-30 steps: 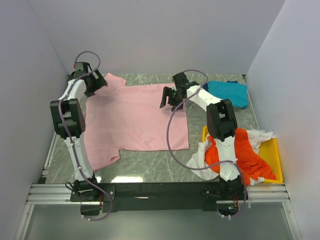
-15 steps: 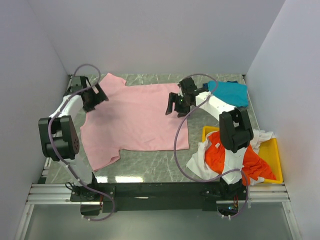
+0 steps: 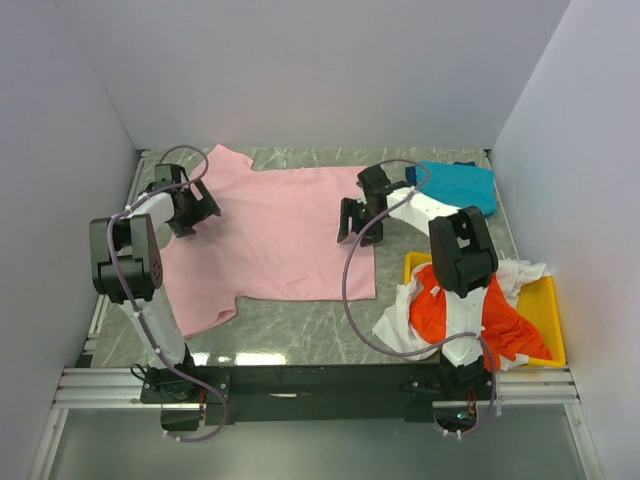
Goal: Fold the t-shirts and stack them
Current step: Flatten the tshirt out
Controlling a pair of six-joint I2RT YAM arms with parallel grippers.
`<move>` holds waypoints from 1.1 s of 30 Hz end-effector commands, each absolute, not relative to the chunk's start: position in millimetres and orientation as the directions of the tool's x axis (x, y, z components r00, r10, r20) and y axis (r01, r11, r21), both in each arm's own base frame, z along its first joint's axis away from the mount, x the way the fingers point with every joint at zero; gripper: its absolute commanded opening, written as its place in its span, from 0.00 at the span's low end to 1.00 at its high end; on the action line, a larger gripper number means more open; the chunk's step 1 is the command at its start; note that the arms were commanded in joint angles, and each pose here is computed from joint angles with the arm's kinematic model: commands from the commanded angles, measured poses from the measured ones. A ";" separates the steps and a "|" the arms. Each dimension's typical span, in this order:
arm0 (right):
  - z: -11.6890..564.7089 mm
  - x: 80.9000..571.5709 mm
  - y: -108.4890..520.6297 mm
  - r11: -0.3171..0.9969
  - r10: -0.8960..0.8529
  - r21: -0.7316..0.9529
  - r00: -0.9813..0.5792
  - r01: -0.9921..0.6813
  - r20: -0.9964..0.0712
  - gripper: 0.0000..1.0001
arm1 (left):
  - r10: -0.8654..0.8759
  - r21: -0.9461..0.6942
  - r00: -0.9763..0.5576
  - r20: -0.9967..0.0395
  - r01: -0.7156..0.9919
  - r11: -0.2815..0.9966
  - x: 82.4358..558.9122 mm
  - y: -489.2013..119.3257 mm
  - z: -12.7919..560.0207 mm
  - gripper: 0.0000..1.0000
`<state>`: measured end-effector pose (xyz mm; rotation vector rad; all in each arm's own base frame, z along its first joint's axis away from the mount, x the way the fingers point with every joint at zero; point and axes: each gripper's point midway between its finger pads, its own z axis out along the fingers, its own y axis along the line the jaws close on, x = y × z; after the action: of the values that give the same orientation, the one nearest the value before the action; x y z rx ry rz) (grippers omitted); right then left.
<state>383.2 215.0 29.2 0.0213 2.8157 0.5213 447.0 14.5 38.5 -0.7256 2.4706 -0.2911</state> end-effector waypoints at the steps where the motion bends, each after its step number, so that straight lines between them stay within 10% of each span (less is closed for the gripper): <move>1: 28.2 396.9 203.7 0.947 0.070 0.320 -0.958 -0.023 -0.278 0.77 | -0.535 -0.327 -0.711 -0.456 -0.425 0.844 459.5 17.9 28.8 1.00; 16: 24.9 428.8 207.2 0.942 0.096 0.336 -0.967 0.012 -0.237 0.77 | -0.494 -0.289 -0.724 -0.481 -0.402 0.869 505.8 29.2 15.5 1.00; 24: 63.1 450.7 219.9 0.921 0.075 0.386 -0.953 -0.046 -0.293 0.77 | -0.469 -0.320 -0.620 -0.629 -0.343 0.883 518.2 28.2 106.6 0.99; 28: 84.3 454.8 220.6 0.916 0.069 0.395 -0.939 -0.074 -0.336 0.77 | -0.487 -0.340 -0.465 -0.740 -0.366 0.866 483.0 37.9 193.4 0.99; 33: 104.6 443.9 215.7 0.911 0.079 0.404 -0.930 -0.079 -0.359 0.77 | -0.570 -0.208 -0.445 -0.690 -0.633 0.746 385.7 68.8 171.2 1.00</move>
<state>448.5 220.4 60.8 0.0213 2.7742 0.5568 433.5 43.7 175.9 -0.7162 2.1608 -0.0920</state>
